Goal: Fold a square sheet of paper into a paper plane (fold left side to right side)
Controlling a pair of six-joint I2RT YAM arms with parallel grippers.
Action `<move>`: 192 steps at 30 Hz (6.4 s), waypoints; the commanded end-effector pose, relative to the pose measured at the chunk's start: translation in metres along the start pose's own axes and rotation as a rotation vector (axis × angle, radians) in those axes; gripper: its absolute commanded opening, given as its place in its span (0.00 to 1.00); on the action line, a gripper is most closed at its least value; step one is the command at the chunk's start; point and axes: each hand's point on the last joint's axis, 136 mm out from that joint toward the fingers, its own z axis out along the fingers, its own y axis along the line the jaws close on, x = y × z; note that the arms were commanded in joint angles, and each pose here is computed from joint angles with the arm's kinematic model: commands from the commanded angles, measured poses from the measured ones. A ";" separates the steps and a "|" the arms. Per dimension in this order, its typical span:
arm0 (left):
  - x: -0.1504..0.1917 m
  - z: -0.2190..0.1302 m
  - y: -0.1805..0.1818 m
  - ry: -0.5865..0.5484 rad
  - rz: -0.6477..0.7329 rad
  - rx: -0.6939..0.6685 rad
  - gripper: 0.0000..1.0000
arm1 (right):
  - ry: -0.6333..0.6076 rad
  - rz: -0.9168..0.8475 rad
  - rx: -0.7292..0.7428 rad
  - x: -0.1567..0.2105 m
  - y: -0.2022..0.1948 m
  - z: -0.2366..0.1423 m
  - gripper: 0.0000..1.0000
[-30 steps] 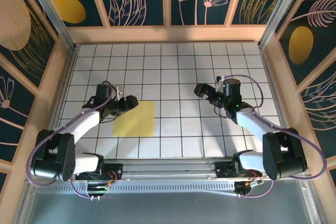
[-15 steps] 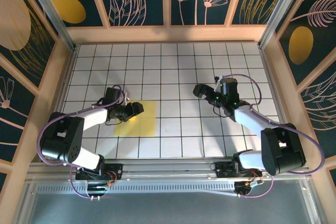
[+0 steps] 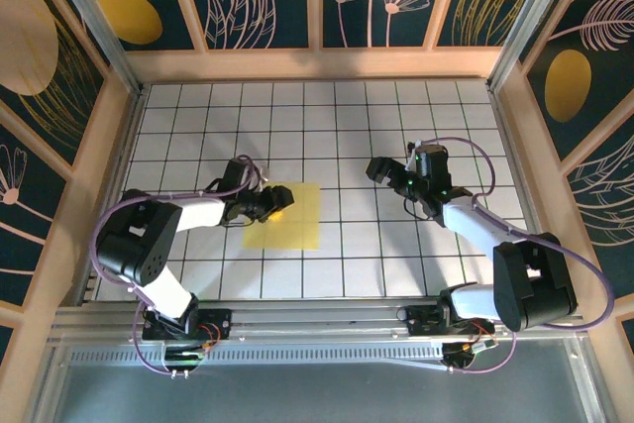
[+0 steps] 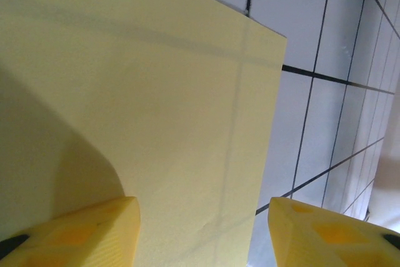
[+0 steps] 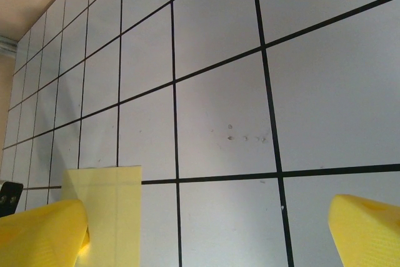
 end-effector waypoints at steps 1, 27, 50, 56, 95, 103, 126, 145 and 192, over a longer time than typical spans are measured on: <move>0.015 0.023 0.025 0.039 -0.091 -0.103 0.56 | -0.013 -0.021 0.019 -0.006 0.002 0.000 0.99; -0.020 0.084 -0.028 0.002 -0.094 -0.043 0.56 | -0.004 -0.044 0.052 -0.006 -0.002 -0.001 0.99; -0.044 0.046 -0.085 -0.099 0.052 0.011 0.61 | 0.116 -0.213 0.183 -0.015 0.008 0.021 0.95; -0.019 0.028 -0.051 -0.087 0.055 -0.065 0.59 | 0.243 -0.376 0.317 0.004 0.017 0.063 0.99; 0.011 0.034 -0.001 -0.030 -0.006 -0.144 0.47 | 0.492 -0.579 0.344 0.088 0.054 0.143 0.91; 0.009 0.034 -0.006 -0.038 -0.010 -0.122 0.46 | 0.542 -0.566 0.358 0.099 0.055 0.138 0.72; -0.057 -0.074 -0.045 -0.323 0.061 0.221 0.71 | 0.519 -0.299 -0.206 0.056 0.116 0.078 0.32; -0.035 -0.176 -0.172 -0.383 0.635 0.834 0.84 | 0.387 -0.363 -0.853 -0.010 0.227 -0.099 0.25; -0.031 -0.016 -0.052 0.111 0.303 0.216 0.00 | 0.230 -0.184 -0.109 -0.005 0.069 0.028 0.59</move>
